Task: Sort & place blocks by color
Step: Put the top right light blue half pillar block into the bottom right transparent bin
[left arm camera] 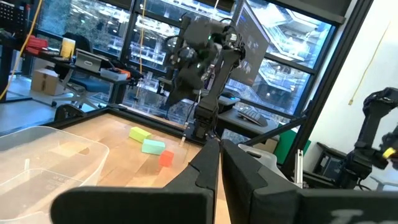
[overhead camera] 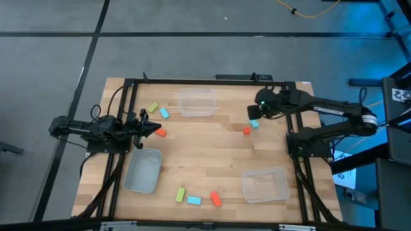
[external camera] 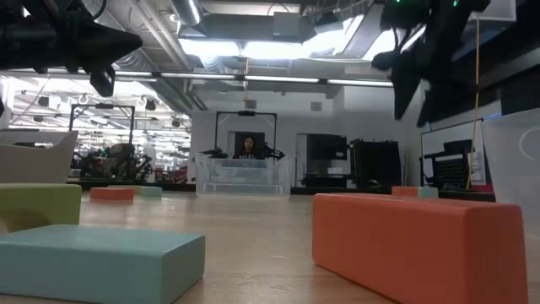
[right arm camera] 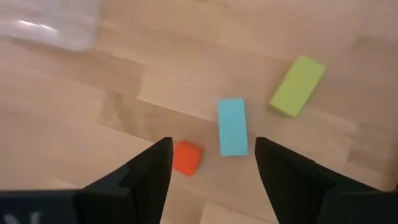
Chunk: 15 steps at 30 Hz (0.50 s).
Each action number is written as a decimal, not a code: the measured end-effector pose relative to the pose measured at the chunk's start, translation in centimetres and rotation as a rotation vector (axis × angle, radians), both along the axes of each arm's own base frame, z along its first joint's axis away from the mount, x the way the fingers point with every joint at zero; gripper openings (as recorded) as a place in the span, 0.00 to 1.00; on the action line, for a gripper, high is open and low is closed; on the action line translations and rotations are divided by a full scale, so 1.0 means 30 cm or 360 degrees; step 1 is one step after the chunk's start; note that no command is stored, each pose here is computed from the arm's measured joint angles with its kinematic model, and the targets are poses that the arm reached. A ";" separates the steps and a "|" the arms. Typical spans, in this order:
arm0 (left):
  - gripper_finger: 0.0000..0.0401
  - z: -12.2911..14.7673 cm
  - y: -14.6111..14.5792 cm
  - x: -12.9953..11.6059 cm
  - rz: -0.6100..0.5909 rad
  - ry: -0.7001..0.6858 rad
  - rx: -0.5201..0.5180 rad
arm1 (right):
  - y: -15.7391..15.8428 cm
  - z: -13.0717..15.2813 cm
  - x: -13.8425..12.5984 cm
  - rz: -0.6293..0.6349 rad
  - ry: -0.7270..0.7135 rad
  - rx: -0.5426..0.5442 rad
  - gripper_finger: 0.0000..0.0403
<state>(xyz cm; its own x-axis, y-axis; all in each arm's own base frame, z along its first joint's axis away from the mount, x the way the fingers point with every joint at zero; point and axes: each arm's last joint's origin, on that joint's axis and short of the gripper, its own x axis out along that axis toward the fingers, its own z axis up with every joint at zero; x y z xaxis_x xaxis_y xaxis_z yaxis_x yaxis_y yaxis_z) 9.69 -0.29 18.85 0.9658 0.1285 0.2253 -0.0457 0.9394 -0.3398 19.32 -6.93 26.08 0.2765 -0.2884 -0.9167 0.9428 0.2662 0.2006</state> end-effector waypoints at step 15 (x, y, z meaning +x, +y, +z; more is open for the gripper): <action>0.03 0.000 0.000 0.000 0.0000 0.0001 0.0000 | -0.006 -0.230 0.018 -0.0050 0.0001 0.0018 0.58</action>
